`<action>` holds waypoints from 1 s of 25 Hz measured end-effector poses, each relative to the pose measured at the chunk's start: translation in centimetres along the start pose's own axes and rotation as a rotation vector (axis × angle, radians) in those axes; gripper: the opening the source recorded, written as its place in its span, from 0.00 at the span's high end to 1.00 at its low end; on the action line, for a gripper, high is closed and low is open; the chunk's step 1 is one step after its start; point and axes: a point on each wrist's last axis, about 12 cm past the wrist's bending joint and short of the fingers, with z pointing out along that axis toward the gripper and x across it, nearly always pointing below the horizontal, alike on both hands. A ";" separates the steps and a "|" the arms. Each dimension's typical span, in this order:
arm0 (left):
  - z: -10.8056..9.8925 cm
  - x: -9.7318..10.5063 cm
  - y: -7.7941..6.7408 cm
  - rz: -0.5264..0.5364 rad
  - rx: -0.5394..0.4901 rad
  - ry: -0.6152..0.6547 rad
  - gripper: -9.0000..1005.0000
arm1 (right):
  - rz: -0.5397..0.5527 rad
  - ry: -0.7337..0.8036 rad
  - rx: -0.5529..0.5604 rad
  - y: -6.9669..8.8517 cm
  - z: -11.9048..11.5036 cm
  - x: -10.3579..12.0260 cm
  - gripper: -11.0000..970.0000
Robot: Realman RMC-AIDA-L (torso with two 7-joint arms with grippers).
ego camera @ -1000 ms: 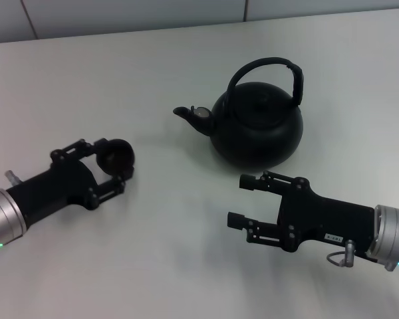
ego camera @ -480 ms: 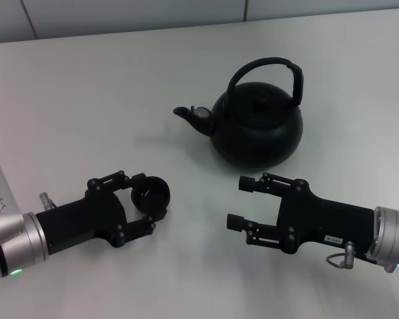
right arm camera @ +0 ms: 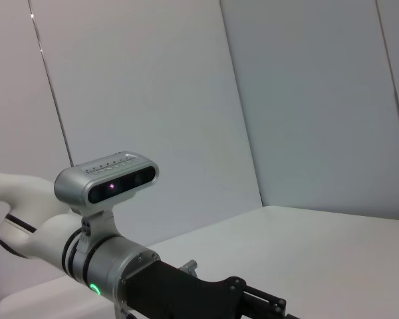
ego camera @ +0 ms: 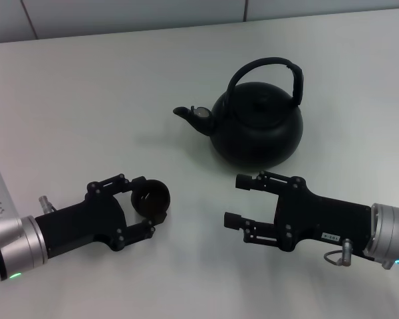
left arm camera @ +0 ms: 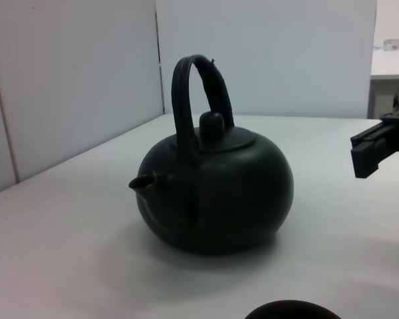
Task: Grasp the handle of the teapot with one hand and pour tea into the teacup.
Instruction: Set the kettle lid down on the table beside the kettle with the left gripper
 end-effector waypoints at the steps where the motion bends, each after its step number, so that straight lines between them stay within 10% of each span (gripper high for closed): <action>1: 0.0 0.1 0.0 0.001 -0.003 0.004 0.30 | 0.000 -0.001 0.001 0.0 0.0 0.0 0.24; 25: -0.3 0.6 0.3 -0.005 -0.030 0.046 0.30 | -0.011 -0.003 -0.006 -0.5 0.6 -0.5 0.24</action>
